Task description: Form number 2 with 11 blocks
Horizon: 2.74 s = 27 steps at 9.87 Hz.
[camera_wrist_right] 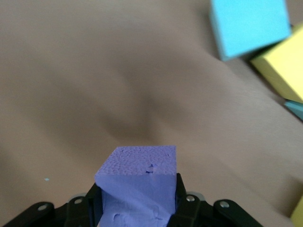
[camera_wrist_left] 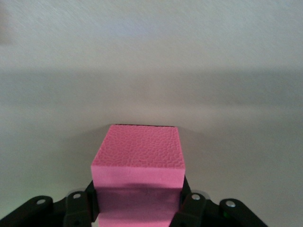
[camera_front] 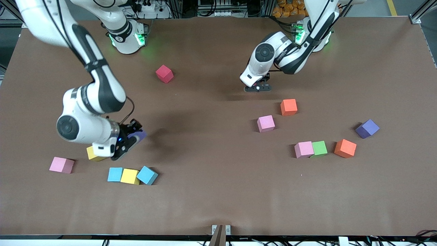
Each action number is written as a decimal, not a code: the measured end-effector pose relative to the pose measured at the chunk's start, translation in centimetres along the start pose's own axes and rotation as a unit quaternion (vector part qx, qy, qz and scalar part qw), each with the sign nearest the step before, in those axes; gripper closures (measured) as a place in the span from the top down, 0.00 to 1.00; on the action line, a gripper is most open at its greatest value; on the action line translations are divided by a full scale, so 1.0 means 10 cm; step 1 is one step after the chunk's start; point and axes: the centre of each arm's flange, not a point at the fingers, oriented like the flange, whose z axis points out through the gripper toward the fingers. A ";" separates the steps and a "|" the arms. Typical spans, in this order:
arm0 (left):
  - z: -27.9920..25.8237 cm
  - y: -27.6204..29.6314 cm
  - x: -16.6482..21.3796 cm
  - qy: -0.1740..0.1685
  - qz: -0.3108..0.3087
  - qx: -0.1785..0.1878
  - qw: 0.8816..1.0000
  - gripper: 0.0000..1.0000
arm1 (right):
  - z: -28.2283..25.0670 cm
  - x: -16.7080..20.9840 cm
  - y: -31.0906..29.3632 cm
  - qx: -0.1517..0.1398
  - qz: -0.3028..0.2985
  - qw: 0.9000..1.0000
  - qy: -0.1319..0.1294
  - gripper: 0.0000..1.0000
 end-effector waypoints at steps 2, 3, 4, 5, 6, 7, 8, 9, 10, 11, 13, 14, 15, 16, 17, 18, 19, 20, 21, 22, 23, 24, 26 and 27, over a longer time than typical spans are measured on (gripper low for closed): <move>0.01 0.29 -0.35 0.002 0.003 0.002 1.000 0.62 | -0.10 0.01 -0.38 -0.008 -0.023 1.000 -0.001 0.59; 0.02 0.42 -0.51 0.002 0.006 0.001 1.000 0.62 | -0.13 0.01 -0.55 -0.012 -0.033 0.999 -0.002 0.59; 0.00 0.57 -0.65 -0.002 0.009 -0.006 1.000 0.62 | -0.16 0.01 -0.74 -0.020 -0.044 0.999 -0.005 0.59; -0.03 0.72 -0.77 -0.004 0.016 -0.014 1.000 0.61 | -0.19 0.01 -0.98 -0.030 -0.060 0.998 -0.009 0.59; -0.06 0.85 -0.84 -0.005 0.018 -0.021 1.000 0.60 | -0.20 0.01 -1.24 -0.040 -0.078 0.996 -0.013 0.59; -0.09 0.97 -0.89 -0.006 0.018 -0.029 0.999 0.60 | -0.20 -0.01 -1.53 -0.049 -0.098 0.994 -0.017 0.59; -0.09 1.09 -0.91 -0.009 0.016 -0.034 0.999 0.60 | -0.21 -0.03 -1.78 -0.055 -0.117 0.991 -0.019 0.59; -0.06 1.17 -0.90 -0.013 0.013 -0.036 0.999 0.60 | -0.22 -0.05 -1.96 -0.058 -0.131 0.989 -0.020 0.59; 0.00 1.23 -0.87 -0.017 0.011 -0.037 0.999 0.60 | -0.22 -0.06 -2.12 -0.062 -0.146 0.987 -0.021 0.59; 0.07 1.28 -0.82 -0.020 0.009 -0.035 0.999 0.60 | -0.20 -0.06 -2.27 -0.067 -0.160 0.985 -0.023 0.59; 0.20 1.31 -0.81 -0.026 0.008 -0.028 0.999 0.60 | -0.09 -0.06 -2.47 -0.075 -0.179 0.981 -0.024 0.59; 0.21 1.34 -0.84 -0.026 0.007 -0.027 0.999 0.60 | -0.02 -0.10 -2.50 -0.076 -0.183 0.980 -0.026 0.59; 0.21 1.35 -0.85 -0.025 0.001 -0.026 0.999 0.60 | 0.02 -0.13 -2.51 -0.076 -0.185 0.979 -0.027 0.59; 0.21 1.36 -0.85 -0.025 0.000 -0.026 0.999 0.60 | 0.02 -0.15 -2.53 -0.077 -0.190 0.978 -0.027 0.59; 0.22 1.36 -0.85 -0.024 -0.001 -0.026 0.999 0.60 | -0.02 -0.16 -2.59 -0.078 -0.197 0.977 -0.024 0.59; 0.22 1.36 -0.85 -0.025 -0.004 -0.026 0.999 0.61 | -0.03 -0.18 -2.66 -0.077 -0.204 0.976 -0.023 0.59; 0.24 1.36 -0.86 -0.027 -0.015 -0.023 0.999 0.71 | 0.00 -0.21 -2.76 -0.076 -0.213 0.974 -0.026 0.59; 0.30 1.36 -0.90 -0.031 -0.025 -0.019 0.999 0.85 | 0.07 -0.26 -2.85 -0.074 -0.222 0.972 -0.030 0.59; 0.33 1.37 -0.93 -0.033 -0.035 -0.017 0.999 0.99 | 0.15 -0.32 -2.91 -0.074 -0.228 0.970 -0.031 0.59; 0.31 1.38 -0.93 -0.030 -0.040 -0.018 0.999 1.00 | 0.23 -0.38 -2.94 -0.074 -0.233 0.969 -0.032 0.59; 0.29 1.39 -0.93 -0.027 -0.045 -0.018 0.998 1.00 | 0.31 -0.41 -3.02 -0.075 -0.241 0.967 -0.034 0.59; 0.25 1.39 -0.92 -0.025 -0.049 -0.018 0.998 1.00 | 0.38 -0.43 -3.10 -0.076 -0.249 0.965 -0.034 0.59; 0.11 1.36 -0.88 -0.019 -0.064 -0.008 0.998 1.00 | 0.54 -0.47 -3.17 -0.082 -0.260 0.962 -0.023 0.59; 0.00 1.32 -0.85 -0.015 -0.077 0.000 0.997 1.00 | 0.61 -0.50 -3.22 -0.084 -0.266 0.960 -0.020 0.59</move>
